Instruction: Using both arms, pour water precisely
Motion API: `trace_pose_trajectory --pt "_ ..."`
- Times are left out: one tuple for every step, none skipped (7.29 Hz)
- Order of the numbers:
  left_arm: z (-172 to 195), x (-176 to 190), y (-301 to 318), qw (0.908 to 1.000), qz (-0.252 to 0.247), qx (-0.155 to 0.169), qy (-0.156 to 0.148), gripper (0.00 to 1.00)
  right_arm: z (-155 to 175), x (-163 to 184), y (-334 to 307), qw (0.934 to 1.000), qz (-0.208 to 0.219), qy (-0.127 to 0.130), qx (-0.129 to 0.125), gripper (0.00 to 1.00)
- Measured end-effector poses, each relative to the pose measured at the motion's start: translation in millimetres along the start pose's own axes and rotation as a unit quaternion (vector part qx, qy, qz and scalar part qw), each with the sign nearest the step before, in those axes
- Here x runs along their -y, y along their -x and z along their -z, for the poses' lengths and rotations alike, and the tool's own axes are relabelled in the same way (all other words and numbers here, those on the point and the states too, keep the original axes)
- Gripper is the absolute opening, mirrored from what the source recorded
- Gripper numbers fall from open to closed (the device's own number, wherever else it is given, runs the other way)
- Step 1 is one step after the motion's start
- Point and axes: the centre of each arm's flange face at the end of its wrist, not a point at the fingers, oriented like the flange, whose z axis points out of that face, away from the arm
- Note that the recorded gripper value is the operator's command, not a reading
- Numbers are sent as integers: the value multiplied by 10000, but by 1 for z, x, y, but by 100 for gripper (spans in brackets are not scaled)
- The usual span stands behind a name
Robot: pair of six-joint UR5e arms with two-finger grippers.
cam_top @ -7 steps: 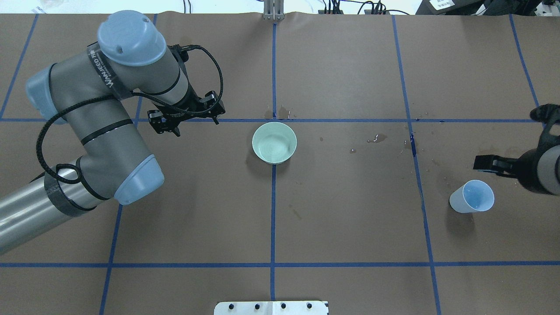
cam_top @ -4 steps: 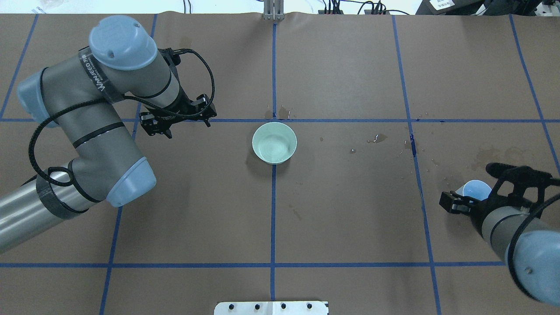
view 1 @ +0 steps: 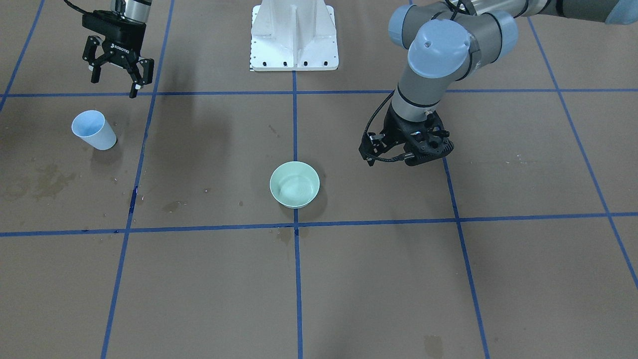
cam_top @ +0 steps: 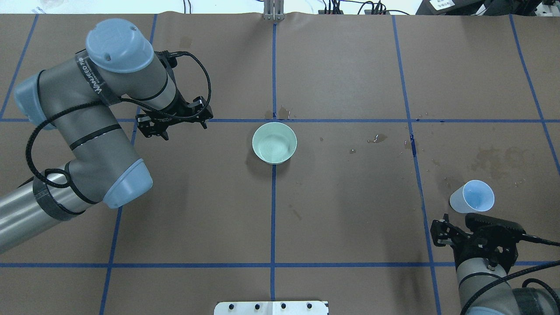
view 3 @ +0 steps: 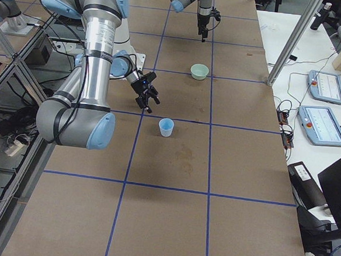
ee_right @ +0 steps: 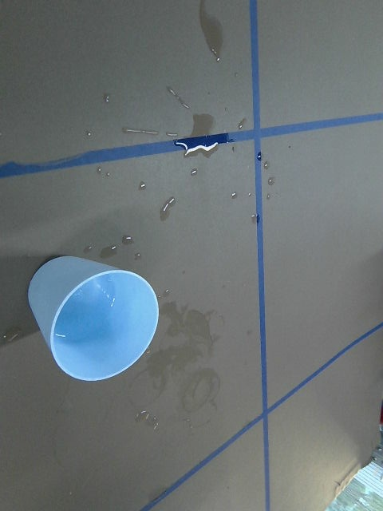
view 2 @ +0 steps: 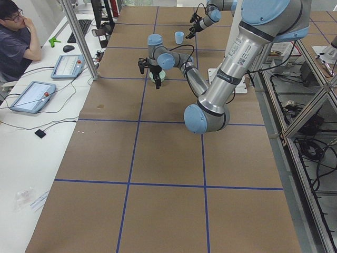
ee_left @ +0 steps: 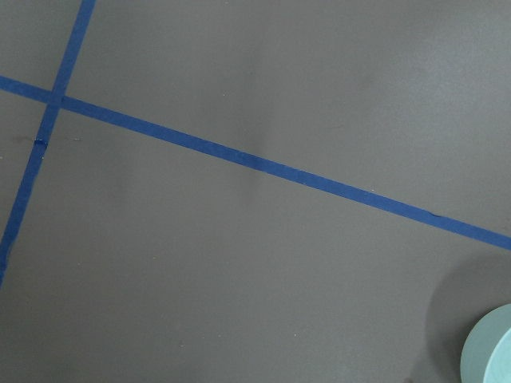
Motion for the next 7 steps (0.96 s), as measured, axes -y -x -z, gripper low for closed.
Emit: trace_pose_trajectory --pt "0 0 0 10000 1 2 2 100 -11 -15 -2 9997 -49 -231 9 98" --pt "0 0 0 10000 0 0 3 100 -23 -28 -4 9991 -91 -423 6 97" --pt "0 -1 0 10000 -3 -2 4 100 -33 -37 -7 9983 -94 -582 -2 97" --pt "0 -1 0 10000 -4 -2 7 100 -43 -43 -9 9973 -105 -721 -14 96" --pt "0 -1 0 10000 -3 -4 13 100 -54 -50 -13 9963 -121 -849 -40 96" --pt "0 -1 0 10000 -2 -6 17 100 -64 -58 -17 9953 -124 -952 -85 96" --pt "0 -1 0 10000 -3 -6 20 100 -74 -65 -21 9946 -95 -1023 -136 97"
